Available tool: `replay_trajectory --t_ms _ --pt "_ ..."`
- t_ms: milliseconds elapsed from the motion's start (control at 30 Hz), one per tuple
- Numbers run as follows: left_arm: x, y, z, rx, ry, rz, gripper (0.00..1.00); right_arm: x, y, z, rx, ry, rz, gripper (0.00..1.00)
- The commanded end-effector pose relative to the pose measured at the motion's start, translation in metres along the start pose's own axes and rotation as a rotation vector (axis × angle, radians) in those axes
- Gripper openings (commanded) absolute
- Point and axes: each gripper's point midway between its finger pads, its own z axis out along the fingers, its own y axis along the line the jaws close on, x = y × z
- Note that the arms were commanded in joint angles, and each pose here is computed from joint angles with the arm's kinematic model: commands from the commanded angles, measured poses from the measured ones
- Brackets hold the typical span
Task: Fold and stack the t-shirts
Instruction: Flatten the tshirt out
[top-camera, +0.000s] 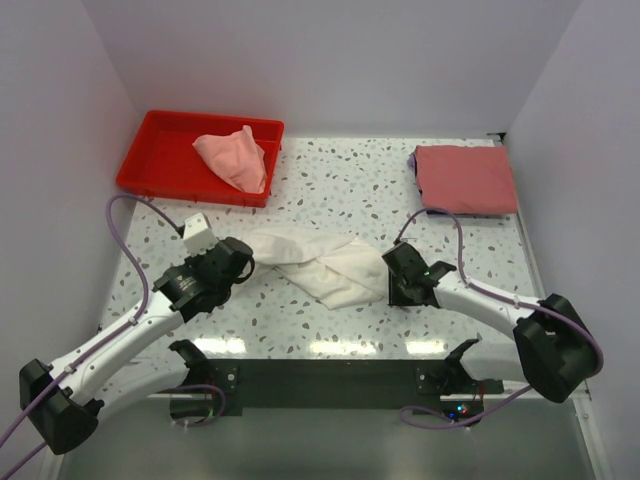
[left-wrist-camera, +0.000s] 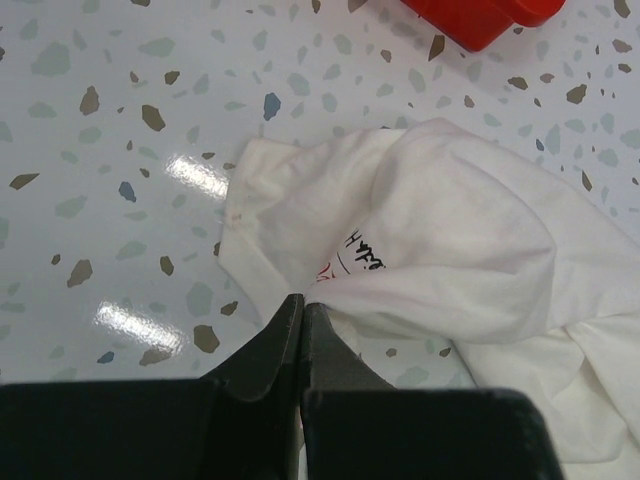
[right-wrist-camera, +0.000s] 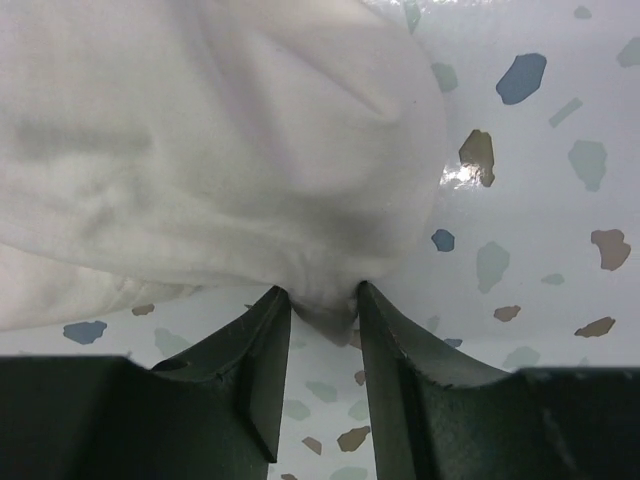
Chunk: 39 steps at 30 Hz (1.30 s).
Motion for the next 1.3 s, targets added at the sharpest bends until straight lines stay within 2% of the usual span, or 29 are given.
replay_trajectory --t_ms 0,167,200,267,433,533,733,867,967,1100,1267 --pt "-0.011 0.006 0.003 -0.037 -0.059 -0.038 0.00 -0.016 0.000 0.002 0.037 -0.052 0.015 0.35" --pt "-0.014 0.004 0.003 -0.032 -0.069 -0.040 0.00 -0.025 -0.003 -0.006 0.047 -0.086 -0.010 0.20" --pt "-0.015 0.004 0.003 -0.032 -0.073 -0.041 0.00 -0.028 -0.003 -0.009 0.046 -0.096 -0.010 0.11" --pt "-0.020 0.001 0.001 -0.021 -0.084 -0.050 0.00 -0.035 -0.006 -0.016 0.049 -0.129 -0.006 0.01" --pt "-0.048 -0.004 -0.009 -0.002 -0.163 -0.093 0.00 -0.076 -0.003 -0.053 0.032 -0.270 0.008 0.00" --pt "-0.079 -0.015 -0.024 0.050 -0.232 -0.149 0.00 -0.110 -0.004 -0.085 0.038 -0.388 0.036 0.00" --pt "-0.147 -0.038 -0.063 0.180 -0.373 -0.234 0.00 -0.176 -0.013 -0.164 0.061 -0.613 0.113 0.00" --pt "-0.191 -0.034 -0.097 0.236 -0.466 -0.316 0.00 -0.207 -0.026 -0.228 0.052 -0.761 0.183 0.00" --pt "-0.219 -0.022 -0.128 0.303 -0.532 -0.393 0.00 -0.215 -0.034 -0.270 0.003 -0.852 0.206 0.00" --pt "-0.255 -0.010 -0.179 0.492 -0.635 -0.499 0.00 -0.216 -0.041 -0.319 -0.089 -0.941 0.207 0.00" --pt "-0.288 0.016 -0.237 0.653 -0.730 -0.570 0.00 -0.209 -0.061 -0.384 -0.186 -1.065 0.240 0.00"
